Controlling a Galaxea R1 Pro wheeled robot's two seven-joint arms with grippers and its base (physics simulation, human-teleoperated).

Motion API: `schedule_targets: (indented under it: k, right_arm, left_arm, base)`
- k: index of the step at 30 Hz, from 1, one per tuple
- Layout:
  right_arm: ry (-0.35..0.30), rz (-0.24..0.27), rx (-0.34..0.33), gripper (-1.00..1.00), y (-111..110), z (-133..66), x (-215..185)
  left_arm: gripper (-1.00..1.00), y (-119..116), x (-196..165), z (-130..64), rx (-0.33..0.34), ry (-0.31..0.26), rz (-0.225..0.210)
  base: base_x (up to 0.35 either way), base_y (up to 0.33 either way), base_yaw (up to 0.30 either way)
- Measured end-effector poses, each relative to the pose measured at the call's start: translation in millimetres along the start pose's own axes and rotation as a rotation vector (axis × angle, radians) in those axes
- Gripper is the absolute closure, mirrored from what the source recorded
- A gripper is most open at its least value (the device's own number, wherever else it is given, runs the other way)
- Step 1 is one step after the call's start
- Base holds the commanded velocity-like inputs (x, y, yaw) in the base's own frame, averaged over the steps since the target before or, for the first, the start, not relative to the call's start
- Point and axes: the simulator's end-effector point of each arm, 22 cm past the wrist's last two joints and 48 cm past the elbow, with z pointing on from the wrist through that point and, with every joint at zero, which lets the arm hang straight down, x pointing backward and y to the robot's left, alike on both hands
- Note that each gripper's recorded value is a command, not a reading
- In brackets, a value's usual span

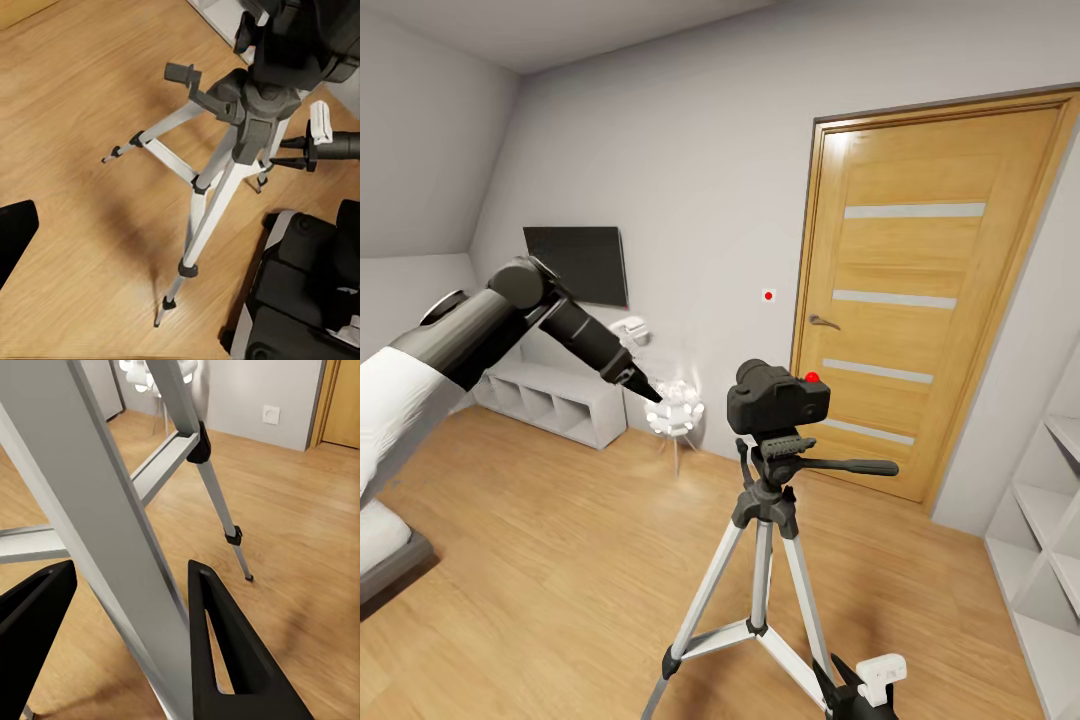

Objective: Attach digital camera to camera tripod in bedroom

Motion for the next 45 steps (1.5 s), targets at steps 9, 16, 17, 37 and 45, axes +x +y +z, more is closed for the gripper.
schedule_targets:
  k: [9, 16, 17, 37, 45]
  right_arm:
    - [0.0, 0.0, 0.0, 1.0, 0.0, 0.0, 0.0]
    - [-0.001, 0.002, 0.0, 1.0, 0.0, -0.3, 0.1]
    - [-0.001, 0.001, 0.0, 1.0, 0.0, 0.1, -0.1]
    - [-0.001, 0.001, 0.001, 1.0, 0.0, 0.0, 0.2]
    - [-0.001, 0.001, 0.001, 1.0, 0.0, -0.1, 0.3]
  left_arm:
    - [-1.0, 28.2, 32.7, -22.0, -0.051, 0.007, -0.071]
    - [-1.0, 72.3, 129.6, 26.5, 0.009, 0.094, -0.415]
    - [-1.0, 78.6, 138.4, 30.1, -0.001, 0.102, -0.448]
    - [-1.0, 203.4, 368.7, 119.7, -0.609, 0.149, -0.663]
    - [-1.0, 192.4, 397.8, 163.4, -0.679, 0.143, -0.638]
  base:
    - [0.0, 0.0, 0.0]
    - [0.0, 0.0, 0.0]
    - [0.0, 0.0, 0.0]
    - [0.0, 0.0, 0.0]
    - [0.0, 0.0, 0.0]
